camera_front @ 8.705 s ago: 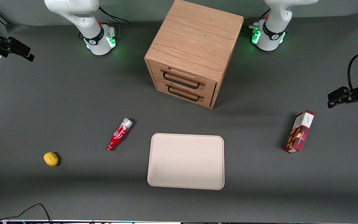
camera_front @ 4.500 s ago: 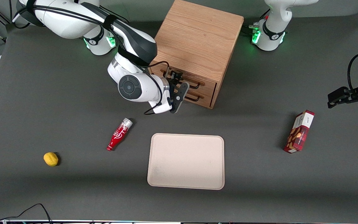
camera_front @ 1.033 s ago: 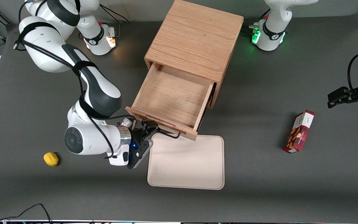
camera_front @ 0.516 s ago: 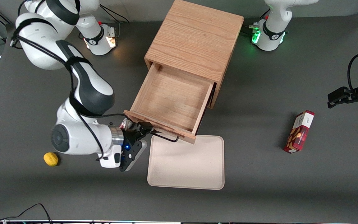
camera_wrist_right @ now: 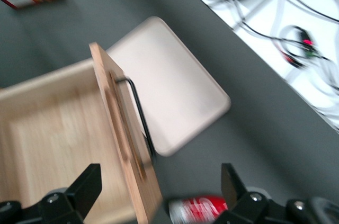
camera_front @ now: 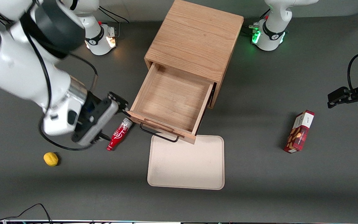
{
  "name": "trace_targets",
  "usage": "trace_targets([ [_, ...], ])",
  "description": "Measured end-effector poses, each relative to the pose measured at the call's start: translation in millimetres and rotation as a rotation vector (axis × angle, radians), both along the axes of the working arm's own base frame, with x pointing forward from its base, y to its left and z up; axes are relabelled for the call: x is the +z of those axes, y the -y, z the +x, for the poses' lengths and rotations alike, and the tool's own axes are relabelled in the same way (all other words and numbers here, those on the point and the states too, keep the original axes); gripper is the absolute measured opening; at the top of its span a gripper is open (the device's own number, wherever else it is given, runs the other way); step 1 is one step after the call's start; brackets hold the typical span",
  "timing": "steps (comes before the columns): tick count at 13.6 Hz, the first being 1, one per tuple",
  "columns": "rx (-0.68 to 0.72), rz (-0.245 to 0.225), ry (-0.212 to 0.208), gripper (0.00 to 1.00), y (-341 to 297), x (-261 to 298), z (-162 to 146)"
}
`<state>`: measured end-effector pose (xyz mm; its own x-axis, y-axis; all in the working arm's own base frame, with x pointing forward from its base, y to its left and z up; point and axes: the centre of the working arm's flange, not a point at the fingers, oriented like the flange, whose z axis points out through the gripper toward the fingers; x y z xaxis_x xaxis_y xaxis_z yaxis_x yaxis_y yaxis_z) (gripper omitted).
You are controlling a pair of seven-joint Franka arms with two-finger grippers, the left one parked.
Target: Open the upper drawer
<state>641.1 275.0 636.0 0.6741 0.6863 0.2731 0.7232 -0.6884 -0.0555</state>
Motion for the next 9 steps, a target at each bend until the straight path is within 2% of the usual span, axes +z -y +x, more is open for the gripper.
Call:
trace_targets([
  [2, -0.114, -0.059, -0.008, 1.0, 19, 31, -20],
  [5, -0.358, -0.108, -0.047, 1.0, 78, 58, -29],
  [7, -0.489, -0.155, -0.151, 1.0, 141, 62, -35],
  [9, -0.62, -0.201, -0.229, 1.0, 208, 71, -49],
])
